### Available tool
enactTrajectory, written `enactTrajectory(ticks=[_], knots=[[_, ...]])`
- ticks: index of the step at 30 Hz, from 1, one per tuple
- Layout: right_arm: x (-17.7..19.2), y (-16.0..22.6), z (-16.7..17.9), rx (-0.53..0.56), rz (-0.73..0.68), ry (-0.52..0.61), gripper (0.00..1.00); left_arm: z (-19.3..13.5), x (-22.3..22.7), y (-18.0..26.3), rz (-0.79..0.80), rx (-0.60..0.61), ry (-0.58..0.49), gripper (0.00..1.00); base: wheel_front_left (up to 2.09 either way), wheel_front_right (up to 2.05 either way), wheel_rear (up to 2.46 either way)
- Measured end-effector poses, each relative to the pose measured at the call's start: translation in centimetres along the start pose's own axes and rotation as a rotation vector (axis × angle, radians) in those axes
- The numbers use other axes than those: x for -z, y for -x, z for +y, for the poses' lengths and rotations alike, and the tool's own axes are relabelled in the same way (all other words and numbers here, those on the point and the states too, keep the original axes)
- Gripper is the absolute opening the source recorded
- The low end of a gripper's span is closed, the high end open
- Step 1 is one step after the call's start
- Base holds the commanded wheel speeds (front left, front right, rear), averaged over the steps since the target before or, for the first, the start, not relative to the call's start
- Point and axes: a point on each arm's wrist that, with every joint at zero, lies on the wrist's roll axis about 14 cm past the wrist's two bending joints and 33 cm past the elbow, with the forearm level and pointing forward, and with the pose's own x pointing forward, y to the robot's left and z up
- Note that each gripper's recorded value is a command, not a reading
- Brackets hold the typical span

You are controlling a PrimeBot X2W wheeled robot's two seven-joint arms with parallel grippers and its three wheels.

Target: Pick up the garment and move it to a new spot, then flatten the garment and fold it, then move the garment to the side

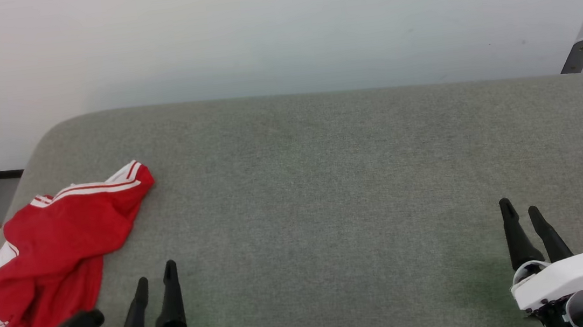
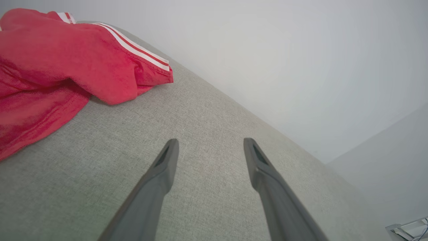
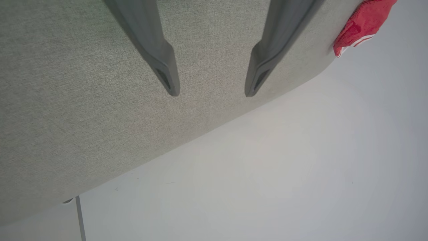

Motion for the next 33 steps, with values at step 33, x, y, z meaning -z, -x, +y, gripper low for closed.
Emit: enactTrajectory(ticks=[33], knots=[[0.5,-0.5,0.7,-0.054,0.0,0.43,1.0,-1.1,0.3,0.3,-0.036,0.052,-0.378,1.0,0.0,0.0,0.0]])
